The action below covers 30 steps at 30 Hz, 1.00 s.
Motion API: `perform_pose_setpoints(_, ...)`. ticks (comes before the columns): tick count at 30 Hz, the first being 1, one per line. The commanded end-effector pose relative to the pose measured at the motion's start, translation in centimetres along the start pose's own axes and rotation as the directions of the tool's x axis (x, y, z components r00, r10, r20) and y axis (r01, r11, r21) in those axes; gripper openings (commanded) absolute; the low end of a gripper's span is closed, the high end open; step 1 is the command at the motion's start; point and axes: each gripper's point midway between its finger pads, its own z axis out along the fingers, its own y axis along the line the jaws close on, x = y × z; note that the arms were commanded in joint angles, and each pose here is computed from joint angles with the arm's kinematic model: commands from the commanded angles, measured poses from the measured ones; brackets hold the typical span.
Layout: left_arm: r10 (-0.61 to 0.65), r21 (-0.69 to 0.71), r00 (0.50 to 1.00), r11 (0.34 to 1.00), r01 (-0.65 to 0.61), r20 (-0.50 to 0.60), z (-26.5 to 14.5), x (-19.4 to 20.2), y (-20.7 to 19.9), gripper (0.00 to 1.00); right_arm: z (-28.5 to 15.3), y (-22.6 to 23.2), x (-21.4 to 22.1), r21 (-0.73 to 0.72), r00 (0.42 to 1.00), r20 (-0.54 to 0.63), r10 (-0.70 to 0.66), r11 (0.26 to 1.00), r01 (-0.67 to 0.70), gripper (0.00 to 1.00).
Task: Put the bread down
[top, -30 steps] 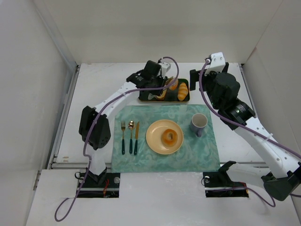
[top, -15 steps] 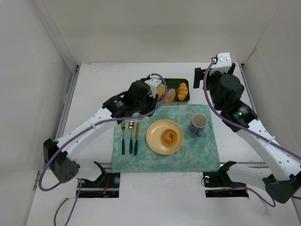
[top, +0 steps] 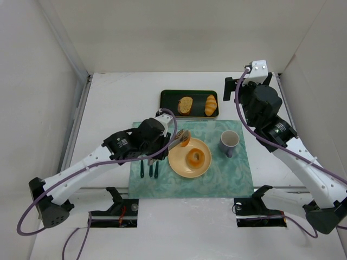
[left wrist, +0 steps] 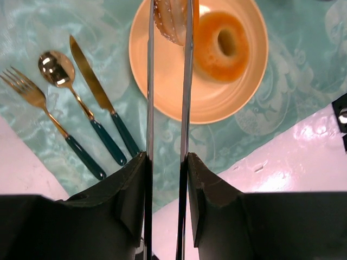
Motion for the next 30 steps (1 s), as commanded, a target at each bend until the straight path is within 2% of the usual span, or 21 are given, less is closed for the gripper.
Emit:
perform_pose_setpoints(1,-0.038,-0.002,0.998,0.999,0.038,-0.049,-0.1,1.9,-0.1,0.19,-0.1,-0.5,-1.6,0.014,0.998,0.057,0.025,1.0,-0.026,1.0)
perform_pose_setpoints(12,-0.043,-0.003,0.99,0.999,0.043,-0.136,-0.5,4.2,0.2,0.22,-0.1,-0.5,-1.6,0.014,0.998,0.057,0.025,1.0,-0.026,1.0)
perform_pose_setpoints(20,-0.011,-0.021,0.98,1.0,0.006,-0.201,0.0,5.4,0.6,0.35,-0.1,-0.5,-1.6,0.014,0.998,0.057,0.025,1.0,-0.026,1.0)
perform_pose_setpoints(30,0.01,-0.021,0.978,1.0,-0.015,-0.209,0.2,5.5,0.7,0.45,-0.1,-0.5,-1.6,0.014,0.998,0.057,0.025,1.0,-0.026,1.0)
